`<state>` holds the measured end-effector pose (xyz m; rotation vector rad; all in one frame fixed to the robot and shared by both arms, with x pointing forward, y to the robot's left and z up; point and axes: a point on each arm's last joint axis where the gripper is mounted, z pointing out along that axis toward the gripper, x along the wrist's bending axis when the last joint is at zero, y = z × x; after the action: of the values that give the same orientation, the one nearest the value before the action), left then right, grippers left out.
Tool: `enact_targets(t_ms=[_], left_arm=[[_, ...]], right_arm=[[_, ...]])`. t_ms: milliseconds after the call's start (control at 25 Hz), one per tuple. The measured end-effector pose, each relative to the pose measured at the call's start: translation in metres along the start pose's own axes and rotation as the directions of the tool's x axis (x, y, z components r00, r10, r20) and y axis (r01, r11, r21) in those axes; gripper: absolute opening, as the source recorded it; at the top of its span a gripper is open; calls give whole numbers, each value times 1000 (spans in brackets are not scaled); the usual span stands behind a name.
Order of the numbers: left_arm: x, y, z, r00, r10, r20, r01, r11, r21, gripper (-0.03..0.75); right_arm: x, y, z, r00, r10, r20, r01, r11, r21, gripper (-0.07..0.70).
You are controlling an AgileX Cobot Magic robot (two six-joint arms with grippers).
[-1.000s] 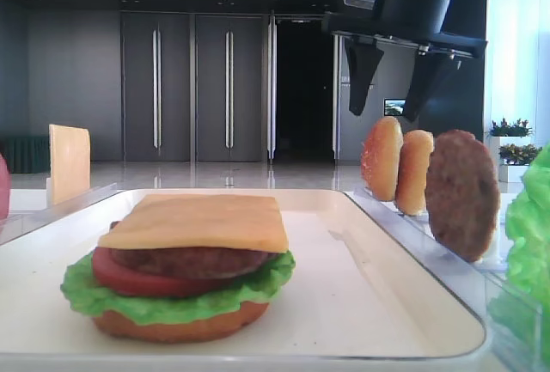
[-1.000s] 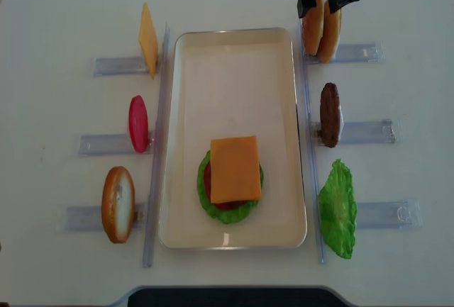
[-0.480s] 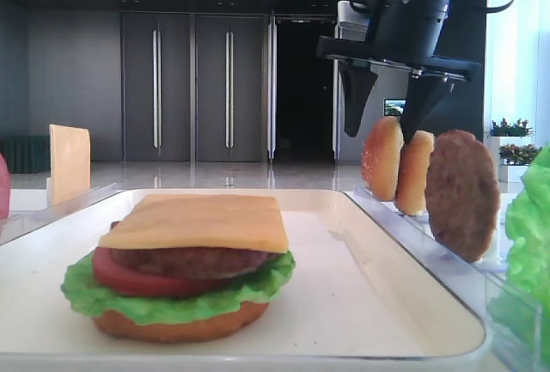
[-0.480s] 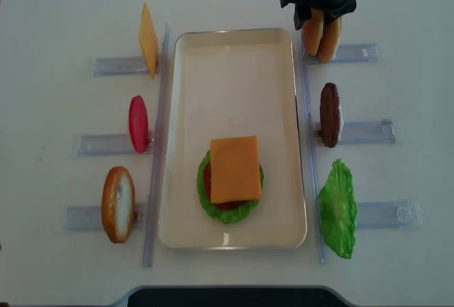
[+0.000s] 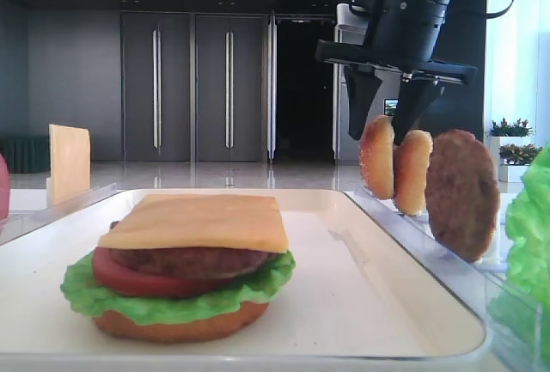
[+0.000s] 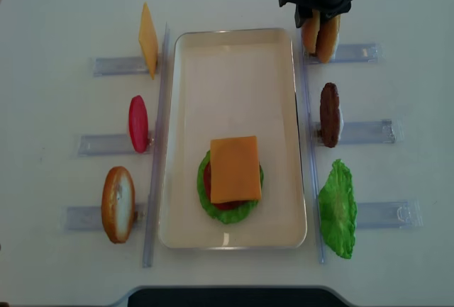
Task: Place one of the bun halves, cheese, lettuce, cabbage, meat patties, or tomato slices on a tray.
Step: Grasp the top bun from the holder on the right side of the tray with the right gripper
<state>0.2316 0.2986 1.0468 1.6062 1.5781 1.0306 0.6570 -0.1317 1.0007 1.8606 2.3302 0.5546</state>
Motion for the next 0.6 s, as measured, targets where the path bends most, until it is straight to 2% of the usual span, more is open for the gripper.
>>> enact_targets(t_ms=[280, 600], left_arm=[[0, 0, 0, 1000, 0, 0, 0, 1000, 0, 159], [0, 0, 0, 1000, 0, 0, 0, 1000, 0, 159]], right_arm=[[-1, 0, 1, 1000, -3, 7, 3, 1000, 5, 207], [-1, -1, 0, 1000, -3, 7, 3, 1000, 13, 207]])
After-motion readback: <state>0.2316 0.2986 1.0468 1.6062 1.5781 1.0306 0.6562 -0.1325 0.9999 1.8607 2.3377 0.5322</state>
